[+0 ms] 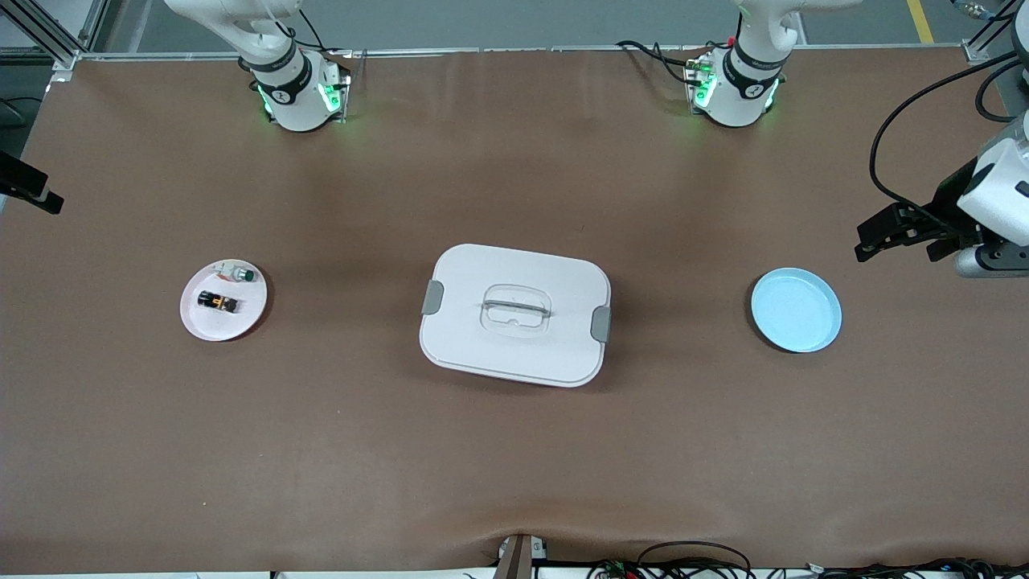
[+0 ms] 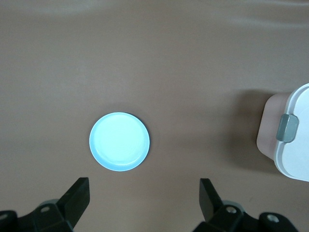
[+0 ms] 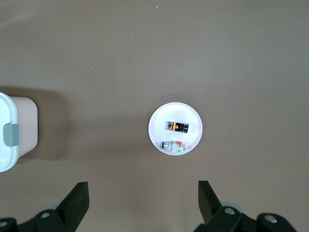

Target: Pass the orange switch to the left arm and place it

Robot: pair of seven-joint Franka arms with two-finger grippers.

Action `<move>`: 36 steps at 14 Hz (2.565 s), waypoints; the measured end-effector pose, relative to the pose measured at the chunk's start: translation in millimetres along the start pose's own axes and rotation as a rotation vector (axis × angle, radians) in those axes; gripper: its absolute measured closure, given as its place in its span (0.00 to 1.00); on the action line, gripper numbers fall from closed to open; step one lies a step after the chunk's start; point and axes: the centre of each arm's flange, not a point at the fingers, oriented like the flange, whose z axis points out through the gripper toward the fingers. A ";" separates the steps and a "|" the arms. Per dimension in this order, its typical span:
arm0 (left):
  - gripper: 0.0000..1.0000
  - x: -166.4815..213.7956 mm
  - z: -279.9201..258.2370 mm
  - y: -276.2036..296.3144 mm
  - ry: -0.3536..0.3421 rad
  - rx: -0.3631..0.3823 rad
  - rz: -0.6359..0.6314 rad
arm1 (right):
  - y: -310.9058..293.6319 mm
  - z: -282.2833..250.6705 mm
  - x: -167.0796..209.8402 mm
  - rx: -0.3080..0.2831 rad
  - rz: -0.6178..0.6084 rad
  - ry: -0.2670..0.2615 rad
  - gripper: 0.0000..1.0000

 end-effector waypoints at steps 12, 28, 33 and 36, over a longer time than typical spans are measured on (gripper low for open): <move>0.00 -0.1 -0.1 1.1 0.000 0.000 0.002 | 49.8 5.8 1.1 -0.002 0.089 -0.006 0.00; 0.00 0.1 -0.7 0.4 0.002 0.000 0.001 | 74.9 227.5 56.7 -0.065 0.106 -0.171 0.00; 0.00 0.2 -0.6 0.2 0.001 0.000 0.000 | 104.2 296.2 42.2 -0.073 0.173 -0.124 0.00; 0.00 0.3 -0.4 0.2 0.001 0.000 0.000 | 123.0 324.3 29.0 -0.072 0.204 -0.112 0.00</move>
